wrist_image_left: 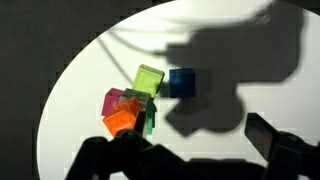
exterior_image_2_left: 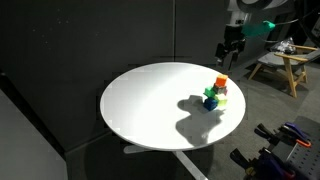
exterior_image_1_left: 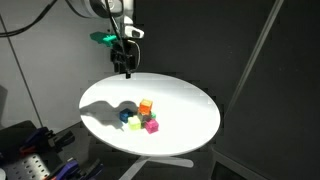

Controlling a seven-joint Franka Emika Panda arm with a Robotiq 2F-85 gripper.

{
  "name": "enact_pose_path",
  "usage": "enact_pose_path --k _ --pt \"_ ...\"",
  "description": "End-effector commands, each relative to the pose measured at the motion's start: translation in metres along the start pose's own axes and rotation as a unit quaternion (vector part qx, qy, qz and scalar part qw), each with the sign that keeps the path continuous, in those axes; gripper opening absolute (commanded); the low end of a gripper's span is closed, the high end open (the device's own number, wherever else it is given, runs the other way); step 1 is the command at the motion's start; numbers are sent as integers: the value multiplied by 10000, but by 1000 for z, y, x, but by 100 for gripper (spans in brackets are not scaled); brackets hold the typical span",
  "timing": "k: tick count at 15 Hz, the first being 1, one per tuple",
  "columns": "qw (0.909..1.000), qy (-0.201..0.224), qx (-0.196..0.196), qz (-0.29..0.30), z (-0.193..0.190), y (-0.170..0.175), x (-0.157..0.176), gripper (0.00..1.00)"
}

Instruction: Put the blue building block on the table

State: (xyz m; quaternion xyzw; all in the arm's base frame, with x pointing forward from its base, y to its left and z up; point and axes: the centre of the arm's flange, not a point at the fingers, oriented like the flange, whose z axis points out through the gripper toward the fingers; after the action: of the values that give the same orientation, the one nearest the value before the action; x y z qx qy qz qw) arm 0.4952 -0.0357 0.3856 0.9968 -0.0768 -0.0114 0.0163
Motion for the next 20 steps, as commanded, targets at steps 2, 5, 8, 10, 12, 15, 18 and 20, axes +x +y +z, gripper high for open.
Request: enact_pose_path --k 2,5,8,10,12,15,18,20 --pt "9999 -113 40 -90 -32 12 -34 100" --pt "9999 -117 46 -59 -50 18 -49 100" --pt "10000 25 66 -30 -66 22 -62 100" --pt "9999 123 98 -37 -76 25 -71 100" --pt "9997 189 135 -52 -86 29 -80 100" --pt "9997 183 133 -62 -96 33 -92 100" --pt "9998 157 97 69 -100 35 -98 100" --pt "9998 169 123 51 -97 32 -89 100"
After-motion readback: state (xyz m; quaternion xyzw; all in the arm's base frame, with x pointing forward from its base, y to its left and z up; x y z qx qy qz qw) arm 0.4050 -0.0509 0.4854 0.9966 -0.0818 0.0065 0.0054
